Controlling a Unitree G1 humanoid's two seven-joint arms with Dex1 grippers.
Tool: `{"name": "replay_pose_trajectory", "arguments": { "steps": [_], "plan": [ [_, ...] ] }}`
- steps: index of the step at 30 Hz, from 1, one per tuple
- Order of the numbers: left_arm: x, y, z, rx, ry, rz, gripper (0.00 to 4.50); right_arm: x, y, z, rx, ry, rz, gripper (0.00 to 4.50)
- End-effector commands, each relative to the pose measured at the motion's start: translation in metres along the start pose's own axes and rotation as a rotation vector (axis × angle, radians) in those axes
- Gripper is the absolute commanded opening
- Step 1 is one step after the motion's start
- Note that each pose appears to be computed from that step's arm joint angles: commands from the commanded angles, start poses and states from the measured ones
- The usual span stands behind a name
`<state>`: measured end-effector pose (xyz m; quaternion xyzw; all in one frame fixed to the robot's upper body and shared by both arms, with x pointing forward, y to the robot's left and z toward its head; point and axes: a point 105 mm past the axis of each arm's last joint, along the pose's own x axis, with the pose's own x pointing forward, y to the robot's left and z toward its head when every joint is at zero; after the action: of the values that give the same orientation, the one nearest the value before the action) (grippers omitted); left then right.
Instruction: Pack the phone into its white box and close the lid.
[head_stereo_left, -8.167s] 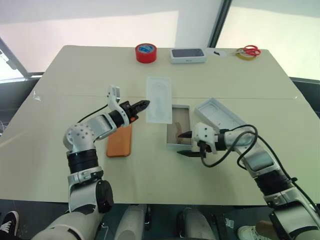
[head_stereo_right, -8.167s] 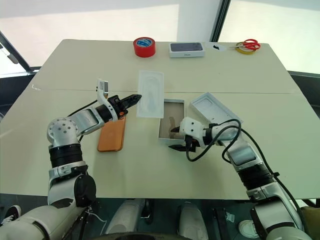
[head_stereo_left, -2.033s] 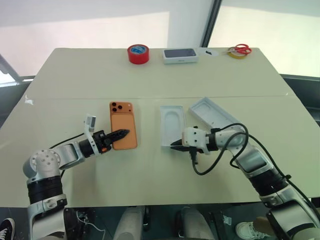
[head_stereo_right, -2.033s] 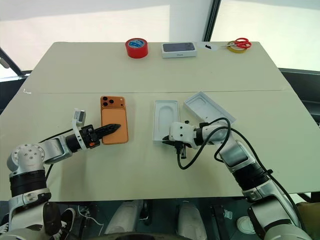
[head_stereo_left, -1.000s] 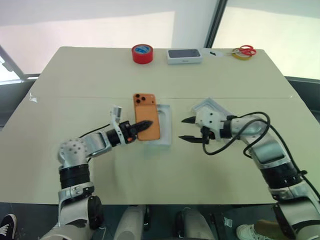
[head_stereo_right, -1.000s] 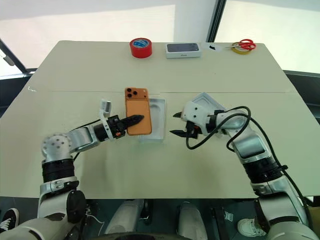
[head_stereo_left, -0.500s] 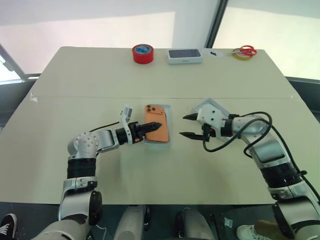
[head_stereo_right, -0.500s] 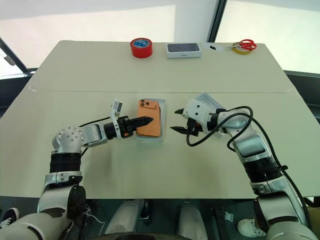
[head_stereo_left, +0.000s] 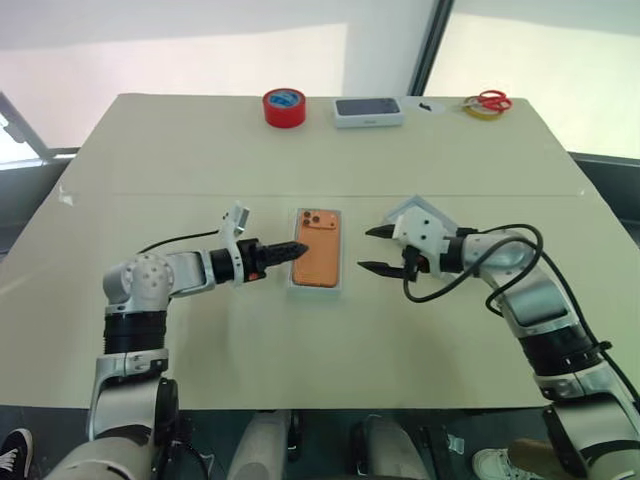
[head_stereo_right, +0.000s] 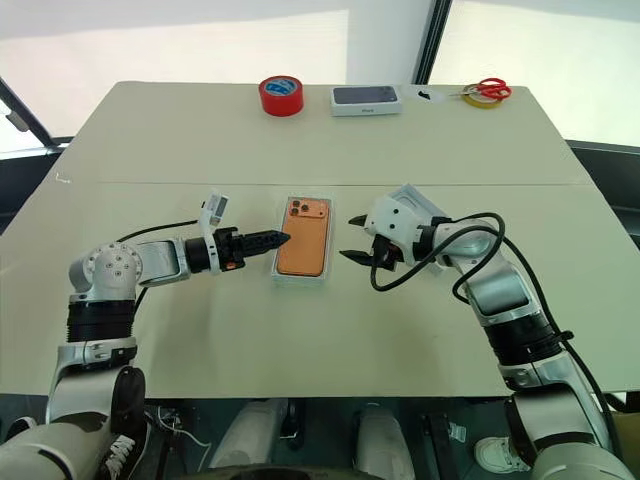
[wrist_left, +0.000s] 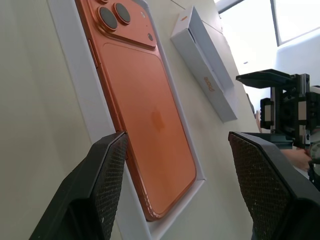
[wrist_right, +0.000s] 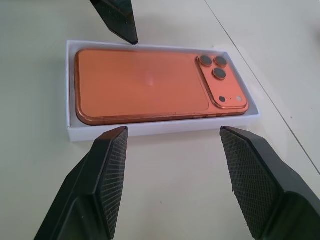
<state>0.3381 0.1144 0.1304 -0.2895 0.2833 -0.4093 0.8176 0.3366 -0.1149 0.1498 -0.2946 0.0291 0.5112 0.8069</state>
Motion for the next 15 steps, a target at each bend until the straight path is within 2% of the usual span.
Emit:
{"name": "replay_pose_trajectory", "arguments": {
  "steps": [1,3,7,8,15],
  "plan": [
    [-0.010,-0.007,0.019,0.081,-0.091,0.008,3.14,0.001,-0.006,0.007,-0.041,-0.012,-0.016,2.83],
    [-0.017,-0.001,0.029,0.145,-0.141,0.063,2.56,0.003,-0.006,0.002,-0.048,0.006,-0.017,2.20],
    [-0.020,0.013,0.026,0.327,-0.113,0.170,0.45,0.009,-0.010,-0.015,-0.089,0.085,-0.052,0.10],
    [-0.019,0.018,0.022,0.370,-0.091,0.198,0.05,0.011,-0.011,-0.019,-0.097,0.103,-0.062,0.00],
    [-0.009,0.032,0.003,0.539,0.022,0.260,0.05,0.026,-0.003,-0.025,-0.130,0.120,-0.051,0.00]
  ]
}}
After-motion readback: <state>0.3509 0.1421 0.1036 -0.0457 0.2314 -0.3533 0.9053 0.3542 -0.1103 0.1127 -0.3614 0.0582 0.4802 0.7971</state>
